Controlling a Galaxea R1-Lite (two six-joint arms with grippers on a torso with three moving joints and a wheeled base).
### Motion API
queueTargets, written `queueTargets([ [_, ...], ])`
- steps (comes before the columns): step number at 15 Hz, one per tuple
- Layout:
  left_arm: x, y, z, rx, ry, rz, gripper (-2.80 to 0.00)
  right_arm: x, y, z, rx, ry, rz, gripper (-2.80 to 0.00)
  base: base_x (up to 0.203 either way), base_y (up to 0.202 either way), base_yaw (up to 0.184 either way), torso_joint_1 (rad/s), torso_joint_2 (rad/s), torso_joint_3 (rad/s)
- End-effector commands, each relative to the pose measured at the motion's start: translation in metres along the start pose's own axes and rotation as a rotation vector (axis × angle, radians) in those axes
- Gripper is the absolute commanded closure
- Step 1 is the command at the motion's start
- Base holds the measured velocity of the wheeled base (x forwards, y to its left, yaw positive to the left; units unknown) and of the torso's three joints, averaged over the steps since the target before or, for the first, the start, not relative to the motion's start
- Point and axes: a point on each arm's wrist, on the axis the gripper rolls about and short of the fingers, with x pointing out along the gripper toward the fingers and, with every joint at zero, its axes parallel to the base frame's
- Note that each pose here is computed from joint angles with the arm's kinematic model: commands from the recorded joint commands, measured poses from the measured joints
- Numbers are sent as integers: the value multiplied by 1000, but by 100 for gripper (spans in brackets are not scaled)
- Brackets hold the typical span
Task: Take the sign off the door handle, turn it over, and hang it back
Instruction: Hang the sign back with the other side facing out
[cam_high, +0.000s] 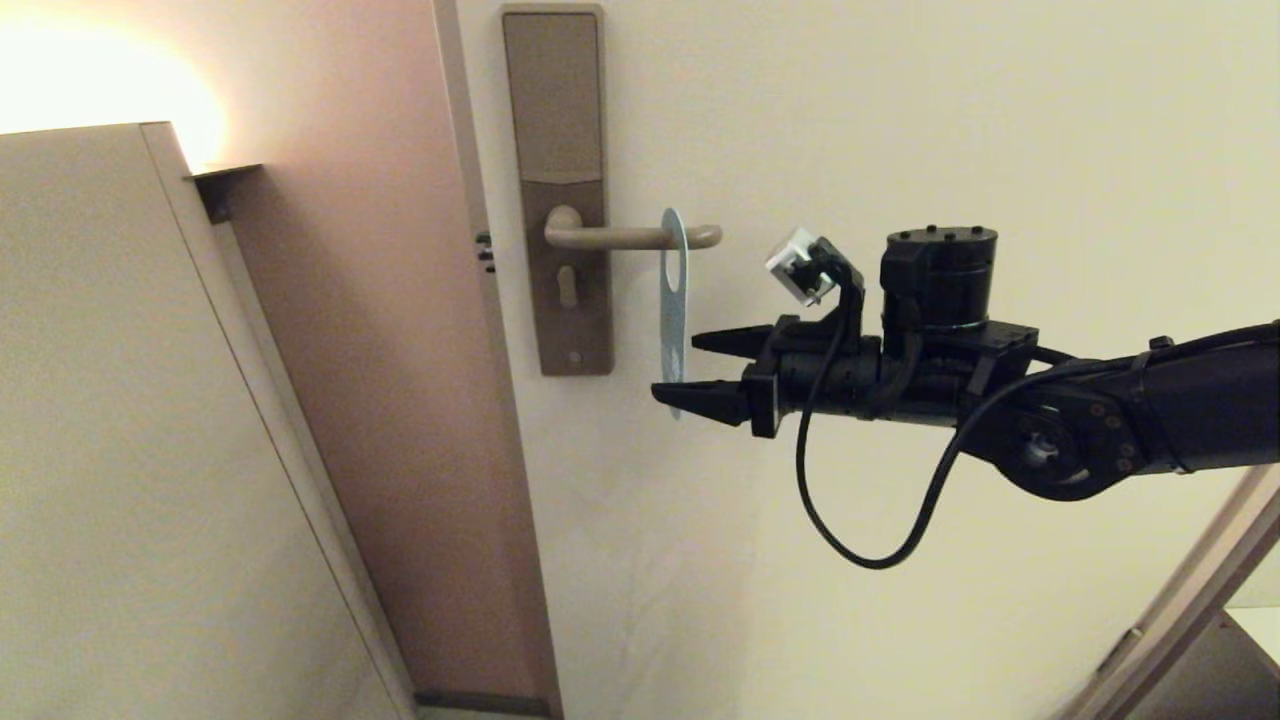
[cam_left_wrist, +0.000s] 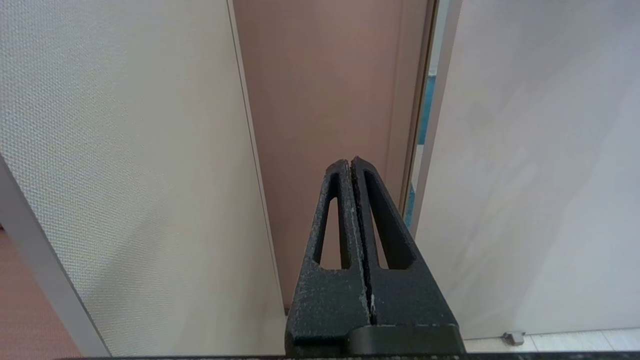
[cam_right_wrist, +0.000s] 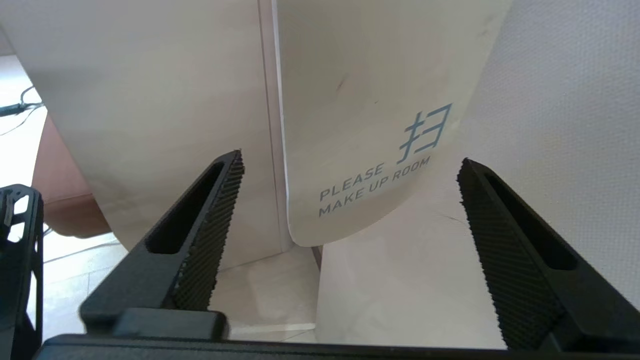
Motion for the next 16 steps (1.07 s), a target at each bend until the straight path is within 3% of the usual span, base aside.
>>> queueTargets([
  [1, 0, 0, 0, 0, -1, 1, 0, -4, 3, 0, 5, 1, 4, -280, 0, 0, 0, 0, 0, 0],
  [16, 0, 0, 0, 0, 1, 0, 0, -15, 11, 2, 38, 3, 0, -280, 0, 0, 0, 0, 0, 0],
])
